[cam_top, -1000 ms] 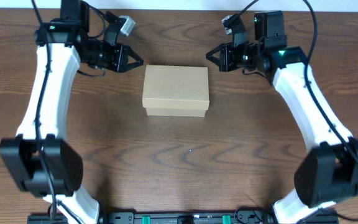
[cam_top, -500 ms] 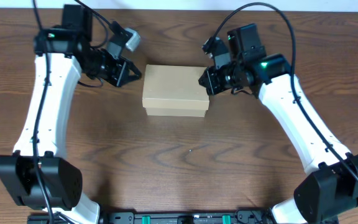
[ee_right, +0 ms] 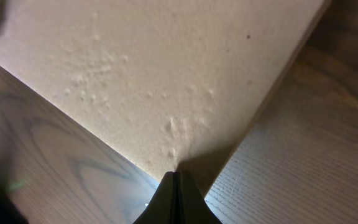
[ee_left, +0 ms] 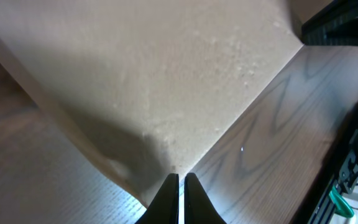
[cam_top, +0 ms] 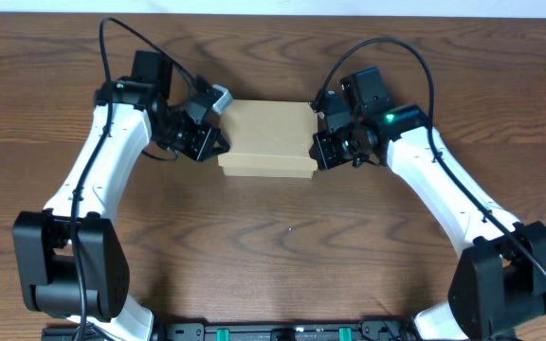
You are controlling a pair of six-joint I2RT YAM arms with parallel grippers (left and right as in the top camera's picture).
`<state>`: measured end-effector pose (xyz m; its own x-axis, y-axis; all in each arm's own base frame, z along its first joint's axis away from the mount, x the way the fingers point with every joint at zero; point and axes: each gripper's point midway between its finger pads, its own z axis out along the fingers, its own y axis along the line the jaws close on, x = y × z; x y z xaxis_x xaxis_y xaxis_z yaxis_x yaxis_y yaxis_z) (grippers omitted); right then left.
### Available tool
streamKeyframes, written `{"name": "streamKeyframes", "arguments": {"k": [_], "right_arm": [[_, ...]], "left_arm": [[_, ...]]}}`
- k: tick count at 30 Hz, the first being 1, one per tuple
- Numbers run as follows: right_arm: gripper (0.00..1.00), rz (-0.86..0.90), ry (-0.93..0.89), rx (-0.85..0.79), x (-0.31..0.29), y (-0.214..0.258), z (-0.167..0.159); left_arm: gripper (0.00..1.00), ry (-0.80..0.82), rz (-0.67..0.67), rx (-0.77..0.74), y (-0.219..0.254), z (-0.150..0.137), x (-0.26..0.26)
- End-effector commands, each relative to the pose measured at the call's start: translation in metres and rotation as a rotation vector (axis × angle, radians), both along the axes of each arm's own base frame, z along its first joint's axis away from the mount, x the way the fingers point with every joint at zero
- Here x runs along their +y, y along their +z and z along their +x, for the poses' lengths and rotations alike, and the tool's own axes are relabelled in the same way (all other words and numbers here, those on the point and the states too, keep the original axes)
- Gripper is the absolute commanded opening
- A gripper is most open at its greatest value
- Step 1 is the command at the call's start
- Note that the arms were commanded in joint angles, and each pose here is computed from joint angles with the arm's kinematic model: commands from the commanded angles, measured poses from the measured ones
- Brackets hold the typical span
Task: Pack container
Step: 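Press both grippers against the box ends to seat the lid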
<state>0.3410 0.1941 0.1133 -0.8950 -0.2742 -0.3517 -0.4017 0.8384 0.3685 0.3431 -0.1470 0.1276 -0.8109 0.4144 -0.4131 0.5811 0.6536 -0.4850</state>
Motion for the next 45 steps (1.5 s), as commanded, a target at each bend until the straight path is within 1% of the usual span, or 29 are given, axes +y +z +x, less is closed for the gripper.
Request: {"name": "streamKeyframes", "arguments": {"k": [1, 7, 11, 14, 16, 19, 22, 28, 36, 38, 40, 43, 45], "right_arm": [[0.01, -0.021, 0.017, 0.027, -0.001, -0.017, -0.01], [0.01, -0.022, 0.017, 0.027, -0.001, -0.02, -0.01], [0.01, -0.02, 0.017, 0.023, -0.001, -0.02, -0.009], [0.01, -0.02, 0.016, 0.022, -0.001, -0.019, -0.009], [0.01, -0.017, 0.017, 0.016, 0.0, -0.017, -0.008], [0.01, -0.013, 0.017, 0.008, 0.001, -0.013, -0.005], [0.02, -0.001, 0.021, 0.009, 0.003, -0.008, -0.005], [0.01, 0.012, 0.022, 0.002, 0.005, -0.001, -0.004], [0.01, 0.023, 0.007, -0.004, 0.006, 0.008, -0.002], [0.01, 0.036, 0.009, -0.023, 0.007, 0.021, -0.001], [0.01, 0.048, 0.009, -0.057, 0.007, 0.039, 0.0], [0.01, 0.078, 0.01, -0.137, 0.007, 0.071, -0.001], [0.01, 0.104, -0.002, -0.185, 0.006, 0.093, -0.007]], "left_arm": [[0.06, 0.023, 0.005, 0.053, -0.015, -0.007, 0.0], [0.06, 0.032, 0.009, 0.087, -0.024, -0.015, 0.001], [0.06, 0.034, 0.01, 0.089, -0.024, -0.015, 0.001], [0.06, 0.059, 0.043, 0.098, -0.027, -0.014, 0.006], [0.06, 0.063, 0.042, 0.099, -0.026, -0.014, 0.006], [0.06, 0.079, 0.058, 0.081, -0.02, -0.01, 0.008], [0.06, 0.132, 0.098, 0.062, -0.021, 0.0, 0.015], [0.06, 0.195, 0.101, 0.032, -0.021, 0.015, 0.016], [0.06, 0.182, 0.142, 0.053, -0.03, 0.009, 0.012], [0.06, 0.184, 0.142, 0.054, -0.019, 0.005, 0.013], [0.06, 0.188, 0.143, 0.024, 0.0, 0.002, 0.015], [0.06, 0.199, 0.134, -0.081, 0.045, -0.006, 0.018], [0.06, 0.2, 0.108, -0.154, 0.077, -0.019, 0.018]]}}
